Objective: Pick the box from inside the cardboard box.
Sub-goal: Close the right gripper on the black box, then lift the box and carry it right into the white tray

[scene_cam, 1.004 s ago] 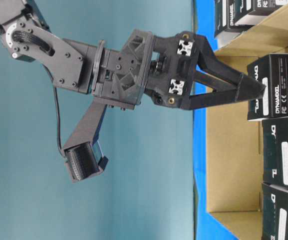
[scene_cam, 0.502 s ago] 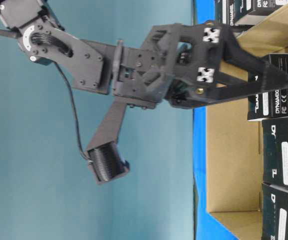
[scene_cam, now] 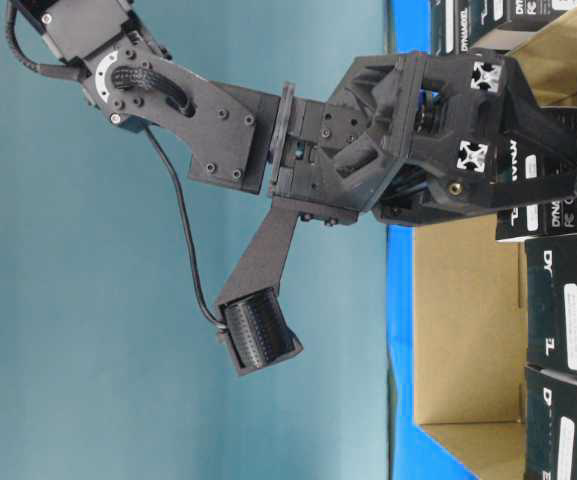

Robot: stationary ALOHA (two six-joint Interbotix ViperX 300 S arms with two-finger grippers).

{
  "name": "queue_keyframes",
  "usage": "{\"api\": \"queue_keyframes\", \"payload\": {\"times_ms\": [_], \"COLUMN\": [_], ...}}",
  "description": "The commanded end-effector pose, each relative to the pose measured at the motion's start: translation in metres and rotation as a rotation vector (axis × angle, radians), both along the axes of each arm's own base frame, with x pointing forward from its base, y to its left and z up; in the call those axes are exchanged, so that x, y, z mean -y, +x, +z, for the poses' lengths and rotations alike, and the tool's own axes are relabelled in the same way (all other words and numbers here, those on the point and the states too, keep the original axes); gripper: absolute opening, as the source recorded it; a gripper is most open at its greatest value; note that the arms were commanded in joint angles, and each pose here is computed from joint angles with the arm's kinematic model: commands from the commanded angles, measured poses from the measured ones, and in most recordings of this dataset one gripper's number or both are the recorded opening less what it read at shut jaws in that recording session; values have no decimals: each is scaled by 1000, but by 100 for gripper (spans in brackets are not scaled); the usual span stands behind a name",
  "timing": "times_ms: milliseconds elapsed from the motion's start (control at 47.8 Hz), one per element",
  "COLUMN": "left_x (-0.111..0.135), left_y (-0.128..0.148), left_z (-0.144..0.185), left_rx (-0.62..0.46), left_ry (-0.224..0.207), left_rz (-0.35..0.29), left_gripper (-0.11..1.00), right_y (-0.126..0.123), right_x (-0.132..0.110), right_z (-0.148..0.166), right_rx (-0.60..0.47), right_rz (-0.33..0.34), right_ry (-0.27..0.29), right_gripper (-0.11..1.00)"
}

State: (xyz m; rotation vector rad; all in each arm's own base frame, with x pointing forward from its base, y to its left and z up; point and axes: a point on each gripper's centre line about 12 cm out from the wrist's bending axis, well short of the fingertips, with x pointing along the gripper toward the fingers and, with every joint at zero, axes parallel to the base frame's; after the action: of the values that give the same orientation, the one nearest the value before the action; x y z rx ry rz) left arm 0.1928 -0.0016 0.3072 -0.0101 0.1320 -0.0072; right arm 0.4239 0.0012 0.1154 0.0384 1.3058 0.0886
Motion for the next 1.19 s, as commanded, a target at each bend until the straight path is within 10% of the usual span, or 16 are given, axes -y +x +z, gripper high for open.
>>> {"api": "queue_keyframes", "payload": {"times_ms": [0,105,544,900,1172], "left_x": [-1,-1,0,-1,0], "left_y": [2,2,3,3,3], "left_z": [12,12,15,14,14], "left_rx": [29,29,35,31,29], "left_ry": [-2,-8,-20,-19,-19], "left_rz": [3,6,4,5,2], "left_gripper": [-4,-4,-4,-4,-4], "right_y": [0,0,-1,-52,-107], "right_x": [-1,-1,17,16,11], "right_z": [-1,2,86,150,139], "right_rx": [-9,-23,77,30,-86], "right_rz": [7,10,-20,-16,-9], "right_ry": [-2,0,4,19,30], "right_gripper": [83,63,63,63,62]}}
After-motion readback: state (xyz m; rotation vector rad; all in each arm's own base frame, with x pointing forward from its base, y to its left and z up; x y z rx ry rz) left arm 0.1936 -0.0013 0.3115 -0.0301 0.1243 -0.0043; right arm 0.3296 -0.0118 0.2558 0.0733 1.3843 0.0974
